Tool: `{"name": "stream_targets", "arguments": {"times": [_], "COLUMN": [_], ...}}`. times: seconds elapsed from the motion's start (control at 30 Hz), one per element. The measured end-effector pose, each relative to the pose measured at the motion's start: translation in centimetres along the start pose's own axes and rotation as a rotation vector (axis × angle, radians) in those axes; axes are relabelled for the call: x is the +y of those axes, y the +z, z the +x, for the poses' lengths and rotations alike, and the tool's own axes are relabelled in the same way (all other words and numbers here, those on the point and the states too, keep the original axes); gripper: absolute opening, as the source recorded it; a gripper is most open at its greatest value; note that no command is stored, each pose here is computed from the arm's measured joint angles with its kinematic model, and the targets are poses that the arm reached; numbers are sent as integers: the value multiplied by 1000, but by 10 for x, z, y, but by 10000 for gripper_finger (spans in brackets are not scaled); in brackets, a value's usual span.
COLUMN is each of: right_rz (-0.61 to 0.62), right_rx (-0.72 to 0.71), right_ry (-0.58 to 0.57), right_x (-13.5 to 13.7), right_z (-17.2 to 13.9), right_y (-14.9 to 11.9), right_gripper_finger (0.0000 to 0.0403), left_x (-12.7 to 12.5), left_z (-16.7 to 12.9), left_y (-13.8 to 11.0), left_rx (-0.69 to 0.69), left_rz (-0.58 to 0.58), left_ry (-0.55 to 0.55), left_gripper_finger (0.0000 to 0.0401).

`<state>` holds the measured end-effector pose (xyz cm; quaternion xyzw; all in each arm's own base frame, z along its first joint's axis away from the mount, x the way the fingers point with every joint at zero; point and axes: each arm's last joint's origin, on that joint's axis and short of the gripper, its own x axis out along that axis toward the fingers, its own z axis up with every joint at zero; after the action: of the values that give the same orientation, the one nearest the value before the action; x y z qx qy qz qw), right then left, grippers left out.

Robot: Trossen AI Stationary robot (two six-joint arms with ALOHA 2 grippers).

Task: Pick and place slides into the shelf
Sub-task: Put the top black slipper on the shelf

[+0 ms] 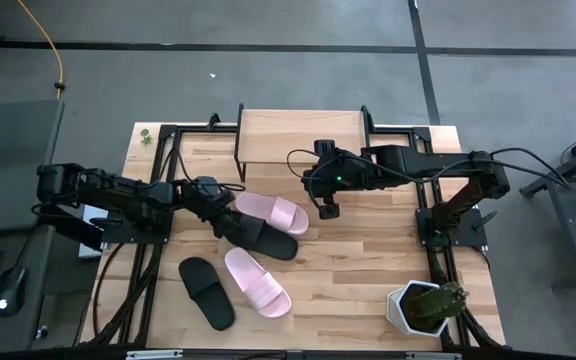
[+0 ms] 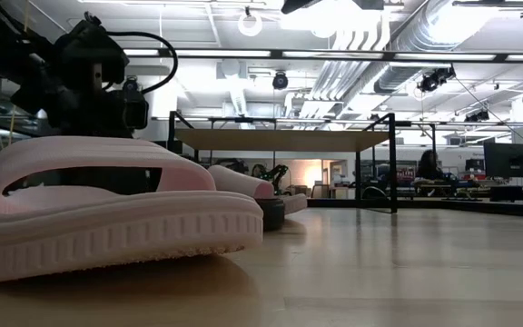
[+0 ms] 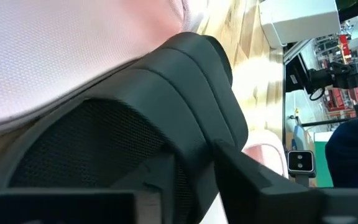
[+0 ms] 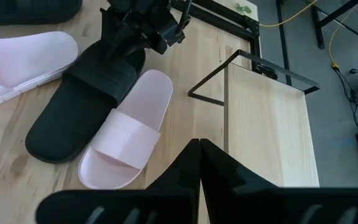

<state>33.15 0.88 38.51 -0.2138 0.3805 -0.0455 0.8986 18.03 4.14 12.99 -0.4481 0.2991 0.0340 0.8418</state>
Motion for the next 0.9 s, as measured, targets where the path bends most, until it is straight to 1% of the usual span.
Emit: {"name": "stream_targets", "arguments": {"times": [0.17, 0.23, 0.43, 0.57, 0.63, 0.73, 0.9], "right_rz": [-6, -6, -9, -24, -59, -104, -149], "right_rx": [-1, -1, 7, 25, 35, 36, 66], "right_ry": [3, 3, -14, -50, -46, -57, -143], "right_x": [0, 0, 0, -1, -1, 2, 6], "right_z": [0, 0, 0, 0, 0, -1, -4], "right_y": [0, 0, 0, -1, -2, -1, 1], "right_gripper_finger": [0, 0, 0, 0, 0, 0, 0], "left_x": [0, -1, -1, -3, -5, -10, -21], "left_z": [0, 0, 0, 0, 0, -1, -1], "left_y": [0, 0, -1, 0, 2, 6, 17], "left_rx": [3, 10, 29, 27, 18, -5, -14], "left_rz": [11, 22, 17, 11, 20, 24, 44], "left_ry": [-6, -17, -37, -54, -84, -139, -204], "left_gripper_finger": [18, 8, 24, 13, 6, 12, 15]}}
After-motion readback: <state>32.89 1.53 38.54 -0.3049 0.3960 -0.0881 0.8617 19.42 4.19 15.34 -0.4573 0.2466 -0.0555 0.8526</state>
